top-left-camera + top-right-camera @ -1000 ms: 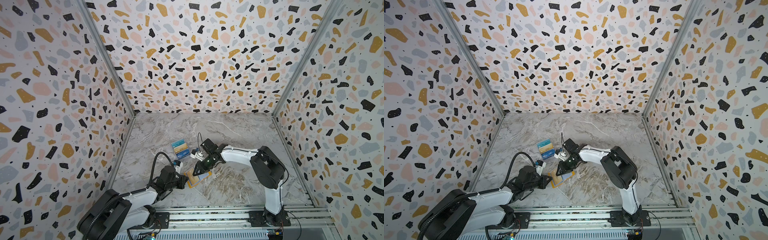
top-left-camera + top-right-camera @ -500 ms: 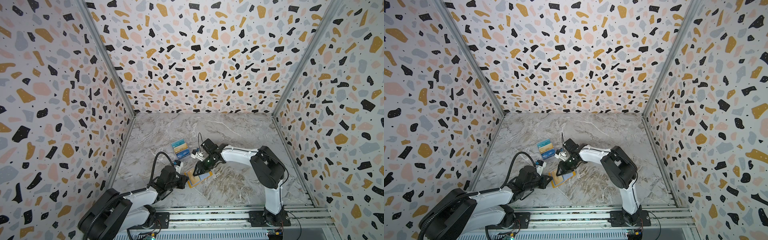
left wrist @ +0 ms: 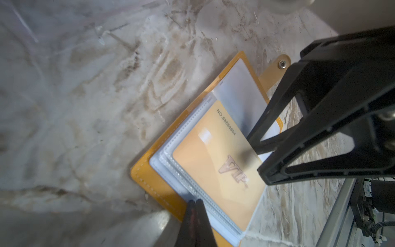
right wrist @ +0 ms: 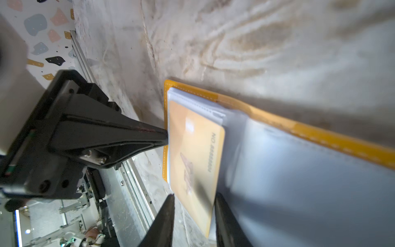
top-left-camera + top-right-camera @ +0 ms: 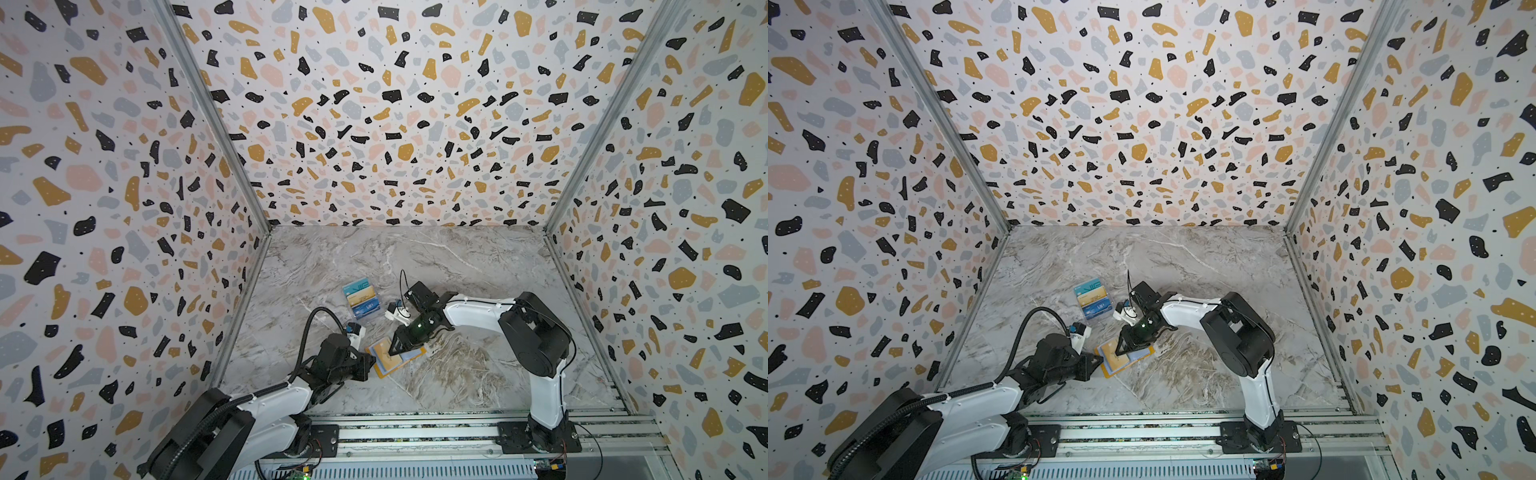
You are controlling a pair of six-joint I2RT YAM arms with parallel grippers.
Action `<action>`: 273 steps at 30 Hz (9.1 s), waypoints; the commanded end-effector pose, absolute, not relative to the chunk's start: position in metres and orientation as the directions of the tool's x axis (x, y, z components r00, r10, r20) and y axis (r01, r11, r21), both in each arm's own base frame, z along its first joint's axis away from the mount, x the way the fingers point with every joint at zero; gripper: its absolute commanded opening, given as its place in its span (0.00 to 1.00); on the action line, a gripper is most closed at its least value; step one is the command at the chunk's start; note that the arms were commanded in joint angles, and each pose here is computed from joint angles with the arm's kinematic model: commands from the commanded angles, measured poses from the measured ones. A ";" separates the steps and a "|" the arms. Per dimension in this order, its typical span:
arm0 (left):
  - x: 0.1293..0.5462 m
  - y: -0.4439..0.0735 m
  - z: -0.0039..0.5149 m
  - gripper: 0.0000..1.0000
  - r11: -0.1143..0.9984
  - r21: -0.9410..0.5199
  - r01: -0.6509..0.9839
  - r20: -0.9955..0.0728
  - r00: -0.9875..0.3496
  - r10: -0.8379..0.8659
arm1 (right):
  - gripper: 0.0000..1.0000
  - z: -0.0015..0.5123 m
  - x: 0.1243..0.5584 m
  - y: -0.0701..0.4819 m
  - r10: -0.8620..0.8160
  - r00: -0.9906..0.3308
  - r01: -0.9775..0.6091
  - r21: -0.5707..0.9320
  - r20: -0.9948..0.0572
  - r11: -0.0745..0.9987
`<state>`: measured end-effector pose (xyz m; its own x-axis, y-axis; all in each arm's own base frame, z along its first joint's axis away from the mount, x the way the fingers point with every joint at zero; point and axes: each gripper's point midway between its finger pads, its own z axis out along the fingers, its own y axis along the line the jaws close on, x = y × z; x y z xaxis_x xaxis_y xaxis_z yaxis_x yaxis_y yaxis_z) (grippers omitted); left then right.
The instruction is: Take the credit cards out of the card holder
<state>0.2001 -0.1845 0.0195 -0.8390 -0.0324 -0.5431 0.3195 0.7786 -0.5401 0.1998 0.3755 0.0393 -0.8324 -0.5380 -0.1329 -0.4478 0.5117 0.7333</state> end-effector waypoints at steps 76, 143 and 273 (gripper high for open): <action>0.190 -0.183 -0.001 0.00 0.800 -0.512 0.312 -0.476 -0.879 0.038 | 0.34 0.076 0.220 0.386 -0.521 -0.824 -0.503 0.709 -0.221 0.495; 0.192 -0.184 -0.003 0.00 0.805 -0.509 0.307 -0.468 -0.883 0.041 | 0.31 0.048 0.231 0.369 -0.507 -0.845 -0.481 0.657 -0.171 0.580; 0.193 -0.181 -0.009 0.00 0.819 -0.495 0.289 -0.451 -0.891 0.043 | 0.21 0.092 0.214 0.385 -0.573 -0.789 -0.517 0.746 -0.224 0.420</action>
<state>0.2130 -0.1939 0.0192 -0.8348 -0.0060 -0.5505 0.3428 0.7768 -0.5282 0.2188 0.3834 0.0731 -0.8053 -0.5636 -0.1839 -0.4989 0.4766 0.7238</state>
